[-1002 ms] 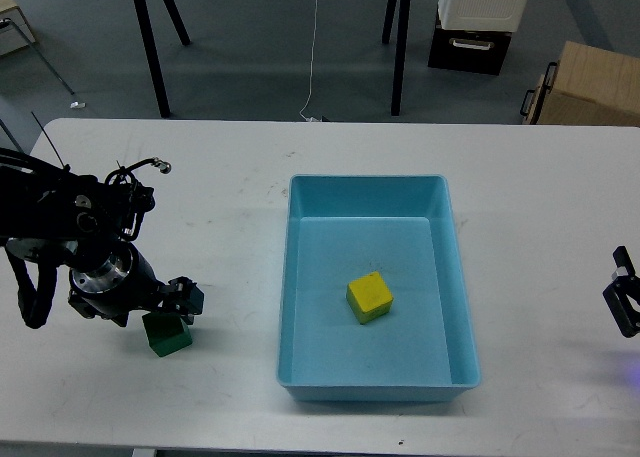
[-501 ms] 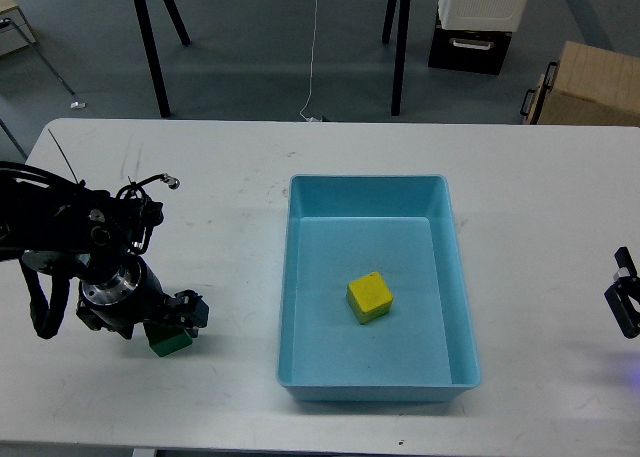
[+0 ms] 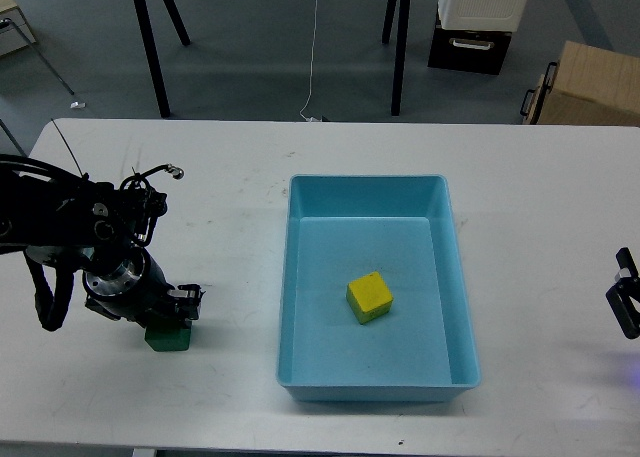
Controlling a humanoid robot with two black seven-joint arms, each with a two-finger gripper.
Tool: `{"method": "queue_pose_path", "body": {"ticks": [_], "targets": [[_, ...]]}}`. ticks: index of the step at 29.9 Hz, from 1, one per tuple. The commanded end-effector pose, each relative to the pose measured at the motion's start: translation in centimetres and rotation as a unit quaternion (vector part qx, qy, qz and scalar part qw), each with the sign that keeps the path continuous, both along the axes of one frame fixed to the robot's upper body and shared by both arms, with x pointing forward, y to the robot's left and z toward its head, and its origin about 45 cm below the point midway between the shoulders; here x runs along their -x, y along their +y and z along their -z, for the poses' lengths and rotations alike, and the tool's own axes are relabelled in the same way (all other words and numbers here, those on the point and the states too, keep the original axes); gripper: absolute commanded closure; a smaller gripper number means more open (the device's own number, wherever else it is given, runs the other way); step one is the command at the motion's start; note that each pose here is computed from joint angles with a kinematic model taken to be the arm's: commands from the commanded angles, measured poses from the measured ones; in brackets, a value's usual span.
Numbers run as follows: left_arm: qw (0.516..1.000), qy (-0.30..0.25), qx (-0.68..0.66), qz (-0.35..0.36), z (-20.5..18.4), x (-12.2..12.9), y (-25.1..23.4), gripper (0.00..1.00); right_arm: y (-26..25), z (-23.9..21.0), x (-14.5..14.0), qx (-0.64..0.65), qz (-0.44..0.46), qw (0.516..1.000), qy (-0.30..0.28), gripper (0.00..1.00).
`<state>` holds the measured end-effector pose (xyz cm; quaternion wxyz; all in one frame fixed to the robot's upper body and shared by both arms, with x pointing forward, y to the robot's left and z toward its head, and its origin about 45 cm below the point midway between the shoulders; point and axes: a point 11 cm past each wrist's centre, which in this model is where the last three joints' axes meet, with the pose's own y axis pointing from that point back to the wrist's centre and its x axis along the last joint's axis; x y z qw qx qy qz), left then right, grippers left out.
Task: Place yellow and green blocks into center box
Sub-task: 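Close the left gripper on the green cube, then lift the green cube and carry it over the blue tub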
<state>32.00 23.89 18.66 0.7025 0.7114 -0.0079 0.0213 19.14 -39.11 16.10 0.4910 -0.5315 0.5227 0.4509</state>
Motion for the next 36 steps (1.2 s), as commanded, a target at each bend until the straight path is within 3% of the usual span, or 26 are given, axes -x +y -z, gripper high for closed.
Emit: {"method": "queue_pose_path", "body": {"ticks": [1,7,10,14,23,36], "targets": [[1.0,-0.019,0.008,0.018,-2.2,-1.3,-1.2,1.0,-0.1,-0.1,0.0,0.001,0.0,1.0,0.0,0.01],[0.987,-0.113,0.053,0.098,-11.1,-4.6,-9.4,1.0,-0.2,0.0,0.3,0.002,0.002,1.0,0.002,0.01],[0.979,-0.127,0.067,0.144,-13.7,-3.8,-15.4,1.0,-0.1,0.1,0.3,0.001,0.002,1.0,0.004,0.01],[0.97,-0.121,0.06,0.202,-12.8,-1.9,-22.0,1.0,-0.1,0.3,0.5,0.001,0.001,1.0,0.007,0.01],[0.977,-0.147,0.081,0.134,-12.1,-5.9,-21.2,0.99,-0.2,0.3,0.5,0.003,0.001,1.0,0.009,0.01],[0.983,-0.087,0.117,0.111,-7.9,-4.3,-21.3,0.92,-0.1,0.7,0.6,0.013,-0.004,1.0,0.016,0.01]]}}
